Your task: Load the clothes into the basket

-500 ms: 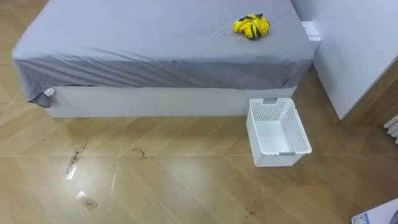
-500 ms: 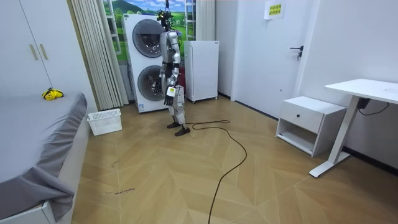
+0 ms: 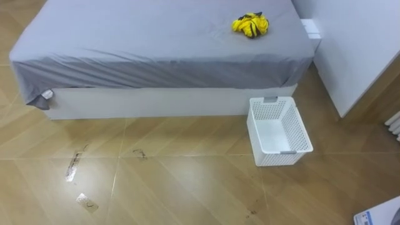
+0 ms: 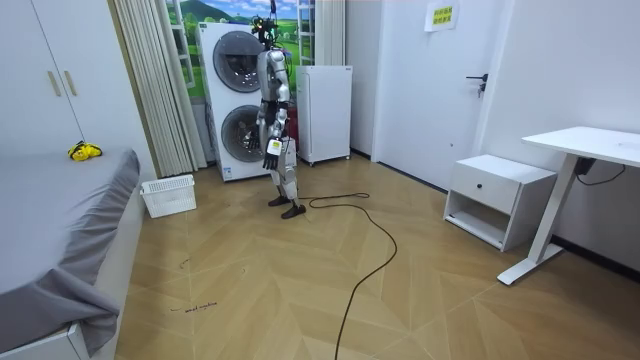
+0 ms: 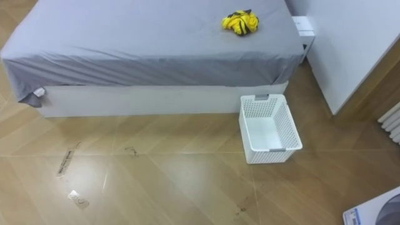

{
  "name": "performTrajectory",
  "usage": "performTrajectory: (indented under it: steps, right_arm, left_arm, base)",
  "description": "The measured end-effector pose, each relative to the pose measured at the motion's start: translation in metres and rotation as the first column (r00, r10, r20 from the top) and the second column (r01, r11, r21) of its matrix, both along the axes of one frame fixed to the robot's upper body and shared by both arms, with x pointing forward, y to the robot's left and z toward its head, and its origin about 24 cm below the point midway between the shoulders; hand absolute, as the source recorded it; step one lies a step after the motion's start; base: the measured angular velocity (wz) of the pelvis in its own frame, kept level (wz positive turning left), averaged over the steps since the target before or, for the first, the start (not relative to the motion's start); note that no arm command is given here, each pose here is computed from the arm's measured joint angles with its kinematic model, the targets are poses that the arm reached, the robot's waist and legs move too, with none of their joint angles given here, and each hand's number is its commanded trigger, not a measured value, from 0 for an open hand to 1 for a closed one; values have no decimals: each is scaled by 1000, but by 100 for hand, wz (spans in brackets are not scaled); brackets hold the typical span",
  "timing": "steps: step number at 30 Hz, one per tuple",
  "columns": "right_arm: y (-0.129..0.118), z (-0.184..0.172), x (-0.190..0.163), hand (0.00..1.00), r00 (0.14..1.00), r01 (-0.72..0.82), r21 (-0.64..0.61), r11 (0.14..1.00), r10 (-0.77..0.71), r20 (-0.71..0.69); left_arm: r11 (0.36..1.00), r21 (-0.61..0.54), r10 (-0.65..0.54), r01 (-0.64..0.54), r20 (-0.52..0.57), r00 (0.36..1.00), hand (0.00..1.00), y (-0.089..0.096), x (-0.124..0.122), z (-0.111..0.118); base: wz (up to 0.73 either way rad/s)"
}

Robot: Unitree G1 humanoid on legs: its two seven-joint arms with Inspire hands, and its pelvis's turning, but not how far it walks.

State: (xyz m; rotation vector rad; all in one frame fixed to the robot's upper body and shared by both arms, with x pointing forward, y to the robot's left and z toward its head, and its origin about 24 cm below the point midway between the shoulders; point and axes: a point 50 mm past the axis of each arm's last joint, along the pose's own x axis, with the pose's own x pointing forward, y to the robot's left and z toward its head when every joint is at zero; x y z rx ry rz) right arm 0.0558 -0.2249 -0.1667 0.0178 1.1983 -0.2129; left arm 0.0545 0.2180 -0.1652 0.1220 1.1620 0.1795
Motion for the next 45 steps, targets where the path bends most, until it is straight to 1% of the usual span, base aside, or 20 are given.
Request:
performTrajectory:
  steps: [8, 14, 18, 19, 21, 23, 25, 27, 30, 33, 35, 37, 38, 40, 45]
  right_arm:
    - [1, 0, 0, 0, 1000, 11, 10, 1000, -11, -1]
    - [2, 0, 1, 0, 1000, -1, 13, 1000, 2, -5]
    - [6, -1, 2, 0, 1000, -7, 37, 999, 7, 0]
    - [5, 0, 2, 0, 1000, -6, 43, 999, 5, 7]
    - [1, 1, 1, 0, 1000, 0, 35, 999, 0, 5]
    - [-1, 1, 1, 0, 1000, 10, 30, 999, -11, 4]
    - [-4, 2, 3, 0, 1000, 0, 25, 1000, 0, 9]
    - [-1, 1, 1, 0, 1000, -12, 33, 999, 12, -9]
    - [-1, 0, -1, 0, 1000, -11, 30, 999, 12, -19]
    - [-4, 1, 1, 0, 1000, 14, 15, 1000, -14, -3]
    - [-2, 2, 5, 0, 1000, 18, 3, 1000, -18, 23]
    - [-1, 1, 0, 0, 999, 30, -3, 1000, -30, 11]
    - [-2, 2, -1, 0, 999, 31, -4, 1000, -31, 13]
    - [0, 4, 10, 0, 998, 28, 1, 1000, -28, 58]
    - [1, 16, 40, 0, 982, 18, -14, 1000, -15, 188]
  left_arm:
    - [1000, 0, -5, 5, -2, 1000, 0, -2, 0, 0]
    - [1000, 10, 26, -26, 0, 1000, 0, -1, -1, 0]
    - [992, -2, 129, -129, 20, 991, 0, 6, -3, 1]
    - [987, -19, 163, -163, 45, 986, 0, 7, 0, 3]
    - [981, -45, 191, -189, 60, 980, 0, 5, 1, 3]
    - [978, -67, 204, -199, 88, 975, 0, 4, 9, 4]
    - [964, -110, 254, -241, 131, 958, 0, -1, 14, 6]
    - [955, -118, 289, -273, 150, 946, 0, 1, 11, 7]
    - [947, -114, 314, -299, 151, 937, 0, 4, 6, 7]
    - [949, -112, 311, -295, 172, 935, 0, 6, 12, 9]
    - [947, -110, 316, -301, 167, 934, 0, 7, 11, 8]
    - [949, -100, 312, -299, 151, 938, 0, 7, 5, 7]
    - [953, -95, 300, -288, 152, 942, 0, 6, 7, 7]
    - [968, -55, 250, -244, 143, 958, 0, 9, 11, 7]
    - [985, -31, 170, -167, 130, 977, 0, 5, 17, 7]
  base:
    - [1]
    - [1]
    - [-5]
    - [-14]
    - [5]
    - [19]
    - [-13]
    - [-50]
    - [-33]
    - [-12]
    - [-15]
    - [-2]
    - [5]
    - [6]
    - [36]
